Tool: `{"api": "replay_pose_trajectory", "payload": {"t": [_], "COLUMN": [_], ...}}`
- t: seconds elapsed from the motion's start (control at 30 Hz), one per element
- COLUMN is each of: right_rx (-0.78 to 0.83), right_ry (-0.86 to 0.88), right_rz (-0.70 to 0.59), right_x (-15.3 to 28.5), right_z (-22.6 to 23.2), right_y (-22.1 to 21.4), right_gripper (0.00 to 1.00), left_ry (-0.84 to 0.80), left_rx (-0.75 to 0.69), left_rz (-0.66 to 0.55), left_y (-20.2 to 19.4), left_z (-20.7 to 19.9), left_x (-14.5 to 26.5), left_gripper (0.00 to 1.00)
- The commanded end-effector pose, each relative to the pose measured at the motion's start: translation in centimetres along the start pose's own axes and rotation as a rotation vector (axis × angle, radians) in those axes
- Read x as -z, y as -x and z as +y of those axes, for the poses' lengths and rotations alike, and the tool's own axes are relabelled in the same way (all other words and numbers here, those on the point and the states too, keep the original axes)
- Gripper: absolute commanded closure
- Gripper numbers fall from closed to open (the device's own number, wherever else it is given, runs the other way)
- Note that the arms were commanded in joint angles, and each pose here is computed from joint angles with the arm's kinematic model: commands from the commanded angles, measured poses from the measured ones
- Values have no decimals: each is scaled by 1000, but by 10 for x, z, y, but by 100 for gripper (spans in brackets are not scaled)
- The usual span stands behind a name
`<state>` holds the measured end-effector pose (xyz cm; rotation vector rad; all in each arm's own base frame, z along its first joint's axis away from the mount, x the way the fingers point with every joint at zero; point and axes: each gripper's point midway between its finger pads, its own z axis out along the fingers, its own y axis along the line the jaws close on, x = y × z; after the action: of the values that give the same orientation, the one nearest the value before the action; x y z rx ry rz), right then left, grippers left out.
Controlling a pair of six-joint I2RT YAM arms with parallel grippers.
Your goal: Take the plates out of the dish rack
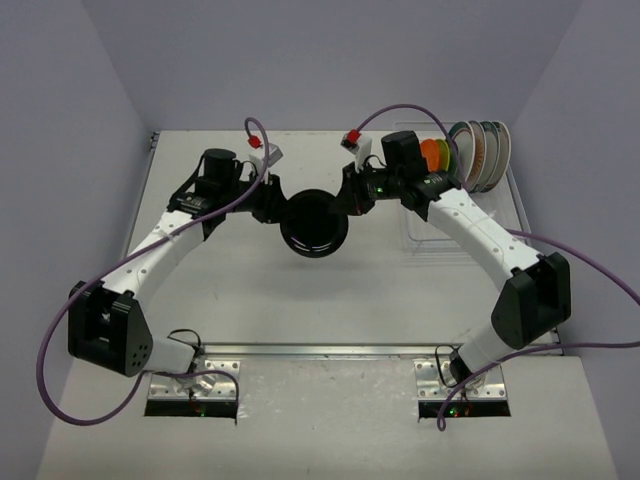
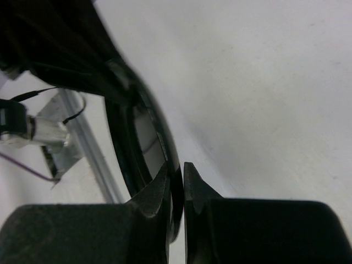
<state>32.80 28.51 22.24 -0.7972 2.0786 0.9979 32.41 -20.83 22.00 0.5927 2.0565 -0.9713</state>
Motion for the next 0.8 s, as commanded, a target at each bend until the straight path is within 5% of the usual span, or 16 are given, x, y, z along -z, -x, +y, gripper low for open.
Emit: {"api": "replay_pose_trajectory", "payload": {"t": [0.0, 0.07, 0.23, 0.37, 0.5, 0.77], "right_rx": [62, 56, 4, -20, -64, -160], "right_ry": [60, 37, -92, -232, -336, -389], "right_rz": [-99, -98, -62, -54, -60, -56], "right_x": [6, 4, -2, 2, 11, 21], "right_z": [18, 13, -15, -44, -72, -102], "right_y": [39, 40, 28, 16, 12, 7], "right_gripper": [100, 97, 27, 4, 2, 2], "left_ry": [-75, -51, 74, 353, 591, 685], "left_rx": [2, 33, 257, 423, 546, 694], "left_rz": [18, -6, -118, -207, -237, -258], "left_y": [-5, -1, 8, 15, 9, -8], "left_z": [-4, 7, 81, 184, 271, 363], "left_x": [-3, 0, 30, 70, 91, 82], "left_gripper": [100, 100, 100, 100, 100, 100]}}
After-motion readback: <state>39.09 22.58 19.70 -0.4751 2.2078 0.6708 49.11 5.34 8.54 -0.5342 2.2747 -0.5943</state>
